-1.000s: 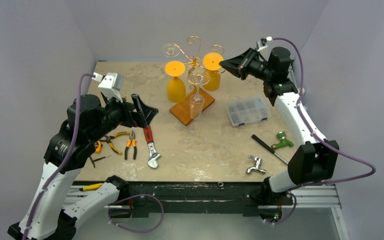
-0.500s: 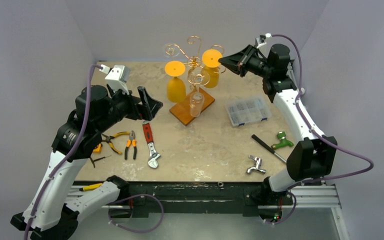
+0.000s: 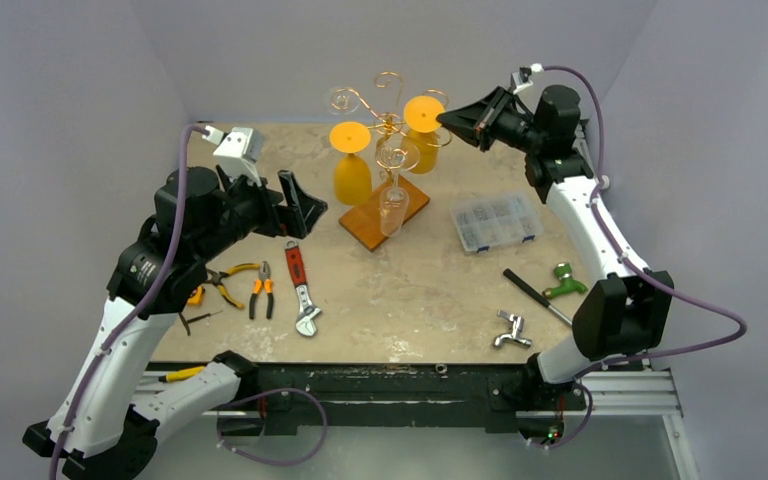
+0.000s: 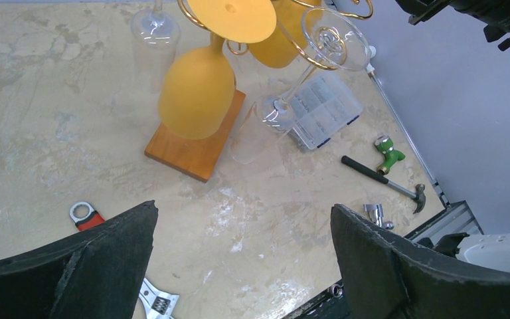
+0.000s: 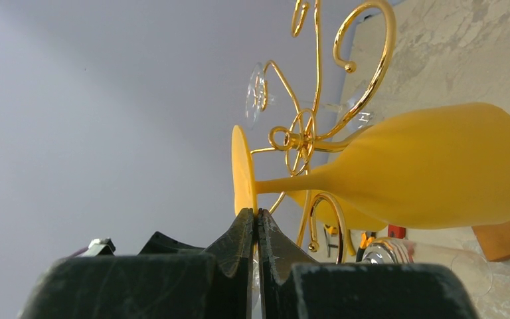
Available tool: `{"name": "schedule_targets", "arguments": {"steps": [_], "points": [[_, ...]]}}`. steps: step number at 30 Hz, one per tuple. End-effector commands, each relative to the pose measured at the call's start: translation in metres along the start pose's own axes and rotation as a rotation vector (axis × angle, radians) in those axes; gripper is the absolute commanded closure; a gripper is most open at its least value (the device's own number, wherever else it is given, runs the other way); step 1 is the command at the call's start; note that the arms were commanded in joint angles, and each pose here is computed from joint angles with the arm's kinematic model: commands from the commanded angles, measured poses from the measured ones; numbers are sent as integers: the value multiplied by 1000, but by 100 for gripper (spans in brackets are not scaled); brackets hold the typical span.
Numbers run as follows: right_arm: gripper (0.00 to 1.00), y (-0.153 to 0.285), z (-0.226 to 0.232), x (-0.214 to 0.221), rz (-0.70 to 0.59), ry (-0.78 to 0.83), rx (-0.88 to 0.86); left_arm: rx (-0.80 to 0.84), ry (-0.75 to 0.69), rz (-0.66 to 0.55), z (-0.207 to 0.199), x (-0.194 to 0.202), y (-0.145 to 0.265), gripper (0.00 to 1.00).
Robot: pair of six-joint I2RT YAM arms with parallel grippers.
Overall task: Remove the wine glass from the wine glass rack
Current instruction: Pick up the wine glass from the wine rack.
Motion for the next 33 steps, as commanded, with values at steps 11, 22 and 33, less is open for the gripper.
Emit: {"name": "schedule_targets", "arguments": {"steps": [11,22,33], "points": [[100,1,24,-11,-19,67,-70,38,-61,-82,-10,-19,13,0],[100,6,22,-15,-33,64,-56,38,-65,-88,-11,-21,16,0],[100,14,18,-28,-75,60,-28,38,-66,-99,-13,-24,21,0]]}}
Point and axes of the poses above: each gripper's point midway between its finger pads, its own y axis back along the fingers, its own z axis along the line the jaws close on, x = y × z, the point moved 7 cm from there along y, back along the fingers, and after that the axes turned 12 degrees about y, right-handed, at the moved point
